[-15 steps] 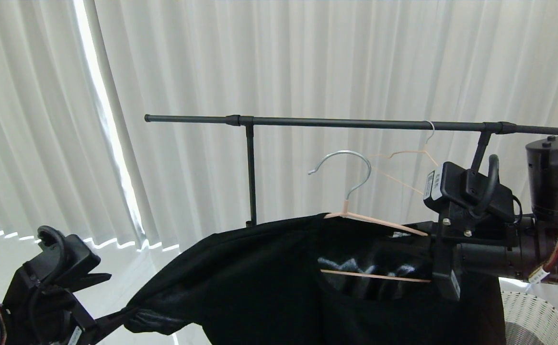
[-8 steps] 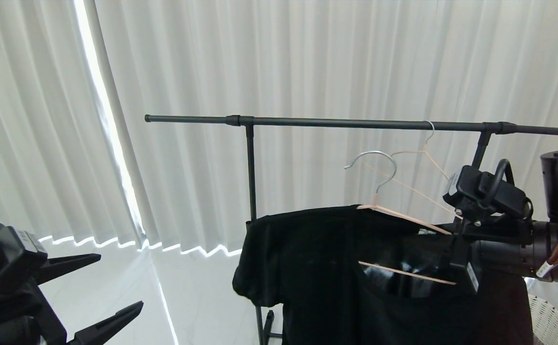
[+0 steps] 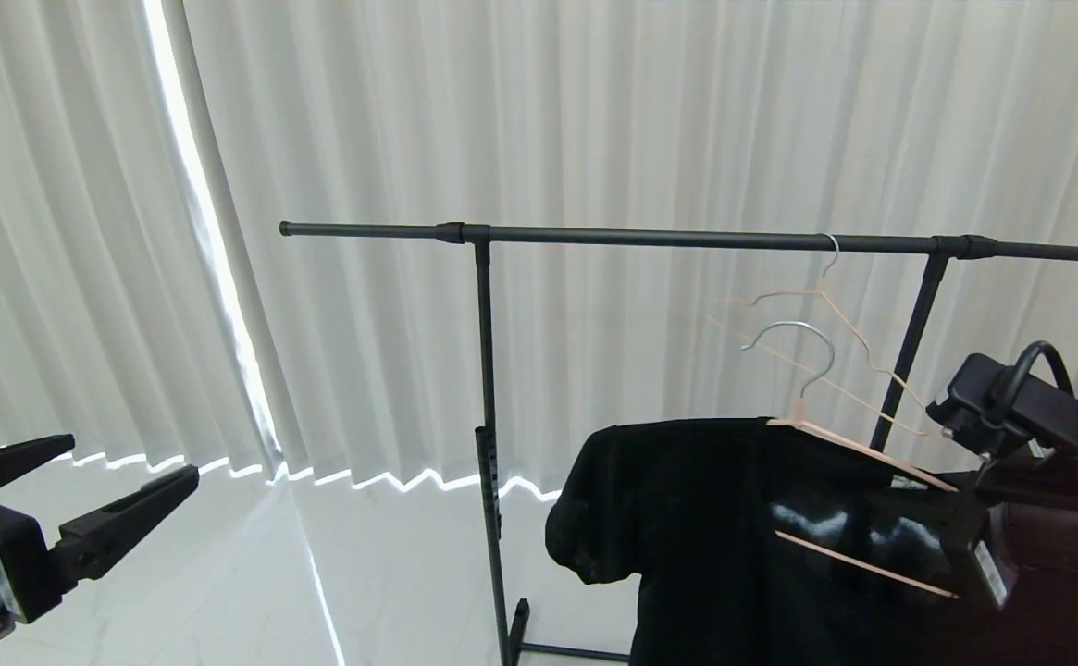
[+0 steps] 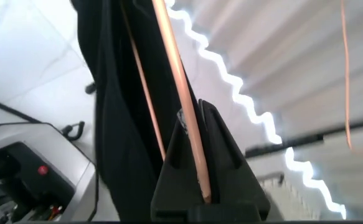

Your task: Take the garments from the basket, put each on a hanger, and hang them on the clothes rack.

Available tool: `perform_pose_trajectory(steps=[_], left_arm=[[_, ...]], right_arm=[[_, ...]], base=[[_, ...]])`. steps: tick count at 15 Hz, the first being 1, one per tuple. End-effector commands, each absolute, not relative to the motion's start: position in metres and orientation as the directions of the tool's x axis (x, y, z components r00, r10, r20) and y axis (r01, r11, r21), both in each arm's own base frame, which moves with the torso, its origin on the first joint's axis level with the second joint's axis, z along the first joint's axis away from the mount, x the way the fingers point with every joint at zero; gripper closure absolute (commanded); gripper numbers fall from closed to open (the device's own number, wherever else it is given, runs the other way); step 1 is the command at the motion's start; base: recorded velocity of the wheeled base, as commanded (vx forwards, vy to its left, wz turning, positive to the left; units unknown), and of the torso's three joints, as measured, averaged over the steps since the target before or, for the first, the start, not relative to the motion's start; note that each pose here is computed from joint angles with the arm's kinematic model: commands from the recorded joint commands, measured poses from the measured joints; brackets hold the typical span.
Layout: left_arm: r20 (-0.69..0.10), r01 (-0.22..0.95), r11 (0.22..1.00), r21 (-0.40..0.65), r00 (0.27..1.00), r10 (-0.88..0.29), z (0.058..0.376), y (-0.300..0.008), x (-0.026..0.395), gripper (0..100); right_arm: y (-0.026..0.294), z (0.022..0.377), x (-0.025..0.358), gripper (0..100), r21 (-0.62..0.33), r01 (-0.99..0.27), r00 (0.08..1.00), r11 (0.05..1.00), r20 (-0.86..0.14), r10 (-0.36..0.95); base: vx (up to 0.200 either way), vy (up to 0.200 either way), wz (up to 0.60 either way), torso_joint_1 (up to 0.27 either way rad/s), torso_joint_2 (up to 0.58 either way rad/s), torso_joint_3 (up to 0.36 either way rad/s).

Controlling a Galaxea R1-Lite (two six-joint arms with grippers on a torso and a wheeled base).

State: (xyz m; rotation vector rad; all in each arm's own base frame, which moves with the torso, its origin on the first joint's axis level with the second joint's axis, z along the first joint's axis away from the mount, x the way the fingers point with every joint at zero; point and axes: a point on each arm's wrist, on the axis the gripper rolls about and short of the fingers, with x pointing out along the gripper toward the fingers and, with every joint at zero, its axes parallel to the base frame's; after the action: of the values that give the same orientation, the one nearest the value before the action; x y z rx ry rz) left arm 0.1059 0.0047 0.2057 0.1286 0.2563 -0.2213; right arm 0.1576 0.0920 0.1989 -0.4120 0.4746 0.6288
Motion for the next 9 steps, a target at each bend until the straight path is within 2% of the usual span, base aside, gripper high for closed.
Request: perform_pose_trajectory(steps=[1,2,6,9], left_arm=[[-0.261,0.205,0.973,0.108,0.950,-0.172,0.208,0.005,0.107,0],[-0.263,0.175,0.975,0.135,0.955,-0.135,0.208,0.006,0.107,0],[-0.271,0.154,0.977,0.147,0.956,-0.110,0.207,0.007,0.108,0],[-0.284,0.123,0.980,0.154,0.956,-0.075,0.205,0.008,0.110,0]], right_arm=[[0.087,0.205,0.150,100,-0.222,-0.625,0.727,0.748,-0.515,0.454],[0.082,0.207,0.147,100,-0.217,-0.594,0.739,0.775,-0.526,0.420],[0.069,0.216,0.139,100,-0.205,-0.559,0.738,0.803,-0.564,0.370],[0.057,0.228,0.134,100,-0.217,-0.487,0.745,0.846,-0.610,0.272]], base=[[0.000,0.000,0.00,0.000,0.00,0.000],[0.000,0.000,0.00,0.000,0.00,0.000],[0.000,0.000,0.00,0.000,0.00,0.000],[0.000,0.000,0.00,0.000,0.00,0.000]])
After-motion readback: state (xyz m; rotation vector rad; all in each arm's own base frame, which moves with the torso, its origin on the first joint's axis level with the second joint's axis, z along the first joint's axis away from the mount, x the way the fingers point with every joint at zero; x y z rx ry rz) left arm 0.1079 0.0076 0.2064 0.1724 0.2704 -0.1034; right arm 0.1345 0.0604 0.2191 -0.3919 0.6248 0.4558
